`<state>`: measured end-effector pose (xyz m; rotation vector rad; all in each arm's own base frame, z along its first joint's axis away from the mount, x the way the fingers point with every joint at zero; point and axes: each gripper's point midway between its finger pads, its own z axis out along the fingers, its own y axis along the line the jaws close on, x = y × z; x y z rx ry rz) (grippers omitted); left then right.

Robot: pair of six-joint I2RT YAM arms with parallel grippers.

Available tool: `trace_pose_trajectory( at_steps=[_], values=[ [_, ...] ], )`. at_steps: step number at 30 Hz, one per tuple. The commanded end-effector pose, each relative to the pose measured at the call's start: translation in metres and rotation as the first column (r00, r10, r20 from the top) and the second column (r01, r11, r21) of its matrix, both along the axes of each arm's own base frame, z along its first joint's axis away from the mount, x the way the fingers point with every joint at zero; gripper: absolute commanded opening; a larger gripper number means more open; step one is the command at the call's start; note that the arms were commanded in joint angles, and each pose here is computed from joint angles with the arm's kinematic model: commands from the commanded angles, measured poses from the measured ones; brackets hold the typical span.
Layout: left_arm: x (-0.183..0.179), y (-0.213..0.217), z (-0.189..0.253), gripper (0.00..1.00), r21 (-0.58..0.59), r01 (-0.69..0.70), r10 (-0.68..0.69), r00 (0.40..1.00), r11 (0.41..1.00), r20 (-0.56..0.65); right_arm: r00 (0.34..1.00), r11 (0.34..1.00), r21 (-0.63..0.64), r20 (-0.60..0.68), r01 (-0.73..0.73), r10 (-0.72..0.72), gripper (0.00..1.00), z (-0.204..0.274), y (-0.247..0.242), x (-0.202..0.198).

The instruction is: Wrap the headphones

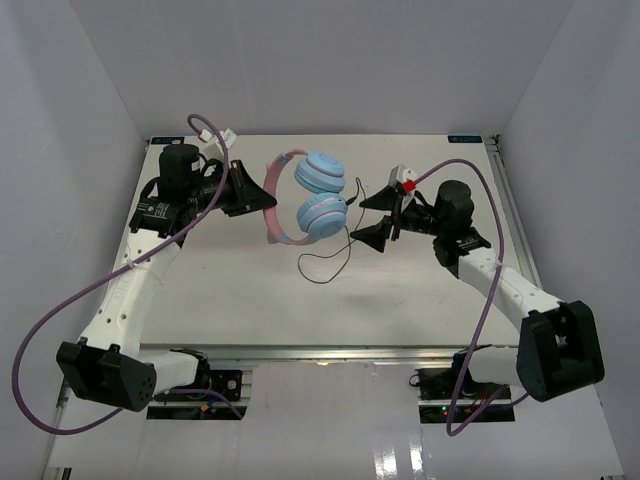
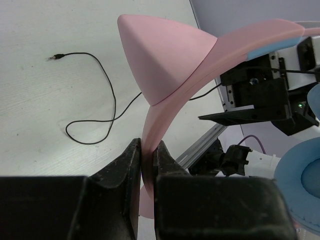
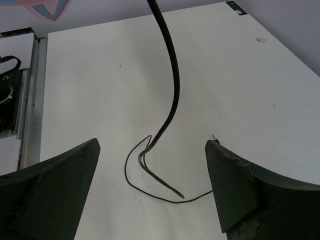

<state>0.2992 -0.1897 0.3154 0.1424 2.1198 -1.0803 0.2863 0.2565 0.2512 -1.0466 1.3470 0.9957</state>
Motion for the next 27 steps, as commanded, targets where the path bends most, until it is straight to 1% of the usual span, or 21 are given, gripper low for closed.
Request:
trace_pose_trajectory(
  at_steps=[1, 3, 4, 5, 7, 9, 11, 14, 15, 16, 17, 18, 19, 20, 21, 23, 25, 27],
  values=[
    [-0.013, -0.008, 0.046, 0.00, -0.101, 0.043, -0.033, 0.995, 0.994, 0.093, 0.988, 0.990, 0.058, -0.076, -0.132, 0.136, 0.70, 0.001, 0.020, -0.003],
    [-0.016, -0.009, 0.050, 0.00, -0.114, 0.045, -0.034, 0.994, 0.992, 0.100, 0.978, 0.981, 0.074, -0.096, -0.179, 0.185, 0.51, 0.001, 0.024, -0.009],
    [-0.016, -0.009, 0.050, 0.00, -0.119, 0.045, -0.033, 0.995, 0.992, 0.096, 0.978, 0.981, 0.077, -0.095, -0.181, 0.188, 0.39, 0.002, 0.024, -0.009],
    [-0.016, -0.009, 0.048, 0.00, -0.121, 0.044, -0.033, 0.995, 0.992, 0.094, 0.980, 0.982, 0.074, -0.086, -0.176, 0.182, 0.32, 0.004, 0.024, -0.007],
    [-0.015, -0.008, 0.041, 0.00, -0.110, 0.032, -0.022, 0.996, 0.993, 0.086, 0.988, 0.988, 0.069, -0.054, -0.140, 0.144, 0.21, 0.012, 0.020, -0.002],
    [-0.011, -0.003, 0.024, 0.00, -0.073, 0.006, -0.001, 0.998, 0.997, 0.070, 0.996, 0.994, 0.064, -0.022, -0.087, 0.089, 0.14, 0.021, 0.012, 0.002],
    [-0.004, 0.003, 0.002, 0.00, -0.015, -0.028, 0.028, 0.998, 1.000, 0.059, 0.999, 0.999, 0.029, 0.031, -0.014, 0.013, 0.10, 0.023, 0.003, 0.007],
    [0.005, 0.011, -0.038, 0.00, 0.076, -0.058, 0.056, 0.998, 0.995, 0.025, 0.984, 0.997, -0.021, 0.165, 0.078, -0.073, 0.08, 0.042, -0.012, 0.005],
    [0.008, 0.012, -0.050, 0.00, 0.116, -0.053, 0.051, 0.998, 0.992, 0.028, 0.981, 0.992, -0.057, 0.166, 0.109, -0.099, 0.08, 0.045, -0.017, 0.007],
    [0.012, 0.014, -0.066, 0.00, 0.167, -0.058, 0.054, 0.998, 0.984, 0.026, 0.972, 0.984, -0.102, 0.202, 0.146, -0.124, 0.08, 0.050, -0.023, 0.011],
    [0.017, 0.018, -0.080, 0.00, 0.218, -0.074, 0.071, 0.997, 0.973, 0.021, 0.954, 0.973, -0.141, 0.265, 0.185, -0.143, 0.08, 0.056, -0.030, 0.015],
    [0.024, 0.023, -0.096, 0.00, 0.271, -0.099, 0.101, 0.995, 0.957, 0.007, 0.939, 0.960, -0.158, 0.296, 0.230, -0.176, 0.08, 0.060, -0.036, 0.020],
    [0.030, 0.027, -0.106, 0.00, 0.317, -0.115, 0.118, 0.993, 0.941, 0.010, 0.932, 0.956, -0.177, 0.319, 0.234, -0.169, 0.08, 0.063, -0.037, 0.020],
    [0.031, 0.029, -0.117, 0.00, 0.374, -0.105, 0.109, 0.994, 0.921, 0.011, 0.906, 0.929, -0.225, 0.376, 0.294, -0.195, 0.08, 0.068, -0.045, 0.027],
    [0.034, 0.030, -0.125, 0.00, 0.405, -0.110, 0.120, 0.993, 0.907, 0.002, 0.885, 0.909, -0.230, 0.402, 0.347, -0.236, 0.08, 0.075, -0.051, 0.034],
    [0.041, 0.036, -0.147, 0.00, 0.527, -0.110, 0.115, 0.993, 0.842, 0.023, 0.814, 0.835, -0.288, 0.510, 0.468, -0.280, 0.08, 0.079, -0.070, 0.047],
    [0.044, 0.037, -0.158, 0.00, 0.590, -0.088, 0.086, 0.996, 0.803, 0.032, 0.777, 0.805, -0.310, 0.570, 0.506, -0.269, 0.08, 0.082, -0.076, 0.051],
    [0.039, 0.020, -0.163, 0.00, 0.622, -0.029, 0.005, 0.999, 0.782, 0.040, 0.775, 0.816, -0.322, 0.591, 0.481, -0.224, 0.08, 0.083, -0.068, 0.048]
  ],
)
